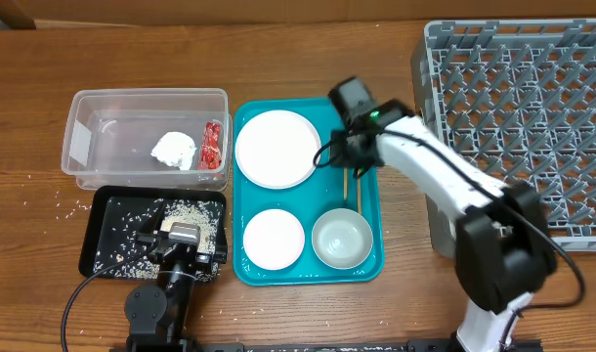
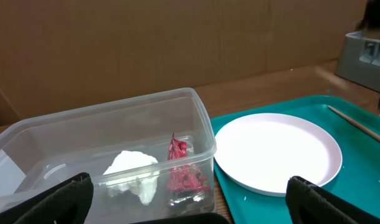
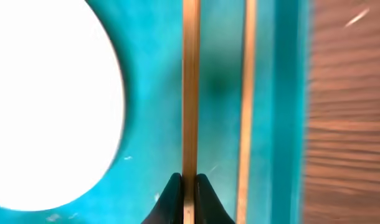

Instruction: Sort waste into correct bins and load items into the dishwasher

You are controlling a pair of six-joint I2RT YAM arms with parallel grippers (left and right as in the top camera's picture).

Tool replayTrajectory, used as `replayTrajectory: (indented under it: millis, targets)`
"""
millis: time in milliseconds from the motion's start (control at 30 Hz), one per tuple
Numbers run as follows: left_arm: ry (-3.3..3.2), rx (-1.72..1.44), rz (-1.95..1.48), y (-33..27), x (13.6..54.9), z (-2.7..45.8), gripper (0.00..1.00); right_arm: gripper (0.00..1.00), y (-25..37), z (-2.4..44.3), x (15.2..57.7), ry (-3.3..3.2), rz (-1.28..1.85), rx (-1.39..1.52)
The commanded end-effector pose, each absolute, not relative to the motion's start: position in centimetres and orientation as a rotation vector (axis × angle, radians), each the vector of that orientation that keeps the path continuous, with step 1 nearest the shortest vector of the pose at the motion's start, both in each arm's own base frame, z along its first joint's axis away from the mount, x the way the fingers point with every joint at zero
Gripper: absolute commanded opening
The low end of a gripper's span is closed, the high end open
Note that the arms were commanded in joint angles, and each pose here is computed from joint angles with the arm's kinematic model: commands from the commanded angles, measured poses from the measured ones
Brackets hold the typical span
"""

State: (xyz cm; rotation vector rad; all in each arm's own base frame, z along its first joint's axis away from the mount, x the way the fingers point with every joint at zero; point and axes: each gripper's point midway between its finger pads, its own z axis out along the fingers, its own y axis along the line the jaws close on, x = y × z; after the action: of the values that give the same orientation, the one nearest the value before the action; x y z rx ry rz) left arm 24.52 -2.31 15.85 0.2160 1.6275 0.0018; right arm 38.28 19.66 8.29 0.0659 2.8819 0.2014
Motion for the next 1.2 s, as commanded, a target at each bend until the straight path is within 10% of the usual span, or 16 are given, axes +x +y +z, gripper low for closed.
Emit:
replayTrajectory:
  millis: [0, 300, 633, 700, 733, 1000, 1067, 1167]
  targets:
    - [1.621, 0.222, 0.020, -2.1, 24.5, 15.9, 1.00, 0.04, 15.9, 15.3, 40.4, 2.713, 0.126, 0.040]
    - [1.621, 0.222, 0.020, -2.1, 24.5, 15.9, 1.00, 0.04, 1.1, 15.7, 42.1, 2.712, -0.297, 0.011]
    - [1.621, 0.222, 0.020, -2.1, 24.5, 15.9, 1.00, 0.06, 0.1, 14.5, 42.2, 2.753, -0.332, -0.134]
    - [1.621, 0.222, 0.020, -2.1, 24.5, 15.9, 1.00, 0.52, 0.1, 14.6, 41.9, 2.755, -0.375, -0.152]
    - [1.621, 0.222, 0.020, -2.1, 24.5, 15.9, 1.00, 0.56, 0.3, 14.6, 41.7, 2.764, -0.379, -0.162]
    - [1.621, 0.222, 0.020, -2.1, 24.5, 15.9, 1.00, 0.57, 13.3, 15.2, 38.9, 2.772, 0.300, -0.394]
    - [1.621, 0.222, 0.020, -2.1, 24.5, 15.9, 1.00, 0.40, 16.4, 14.8, 38.1, 2.793, 0.410, -0.374]
    - [1.621, 0.222, 0.020, -2.1, 24.5, 15.9, 1.00, 0.41, 18.7, 13.5, 38.2, 2.812, 0.430, -0.341]
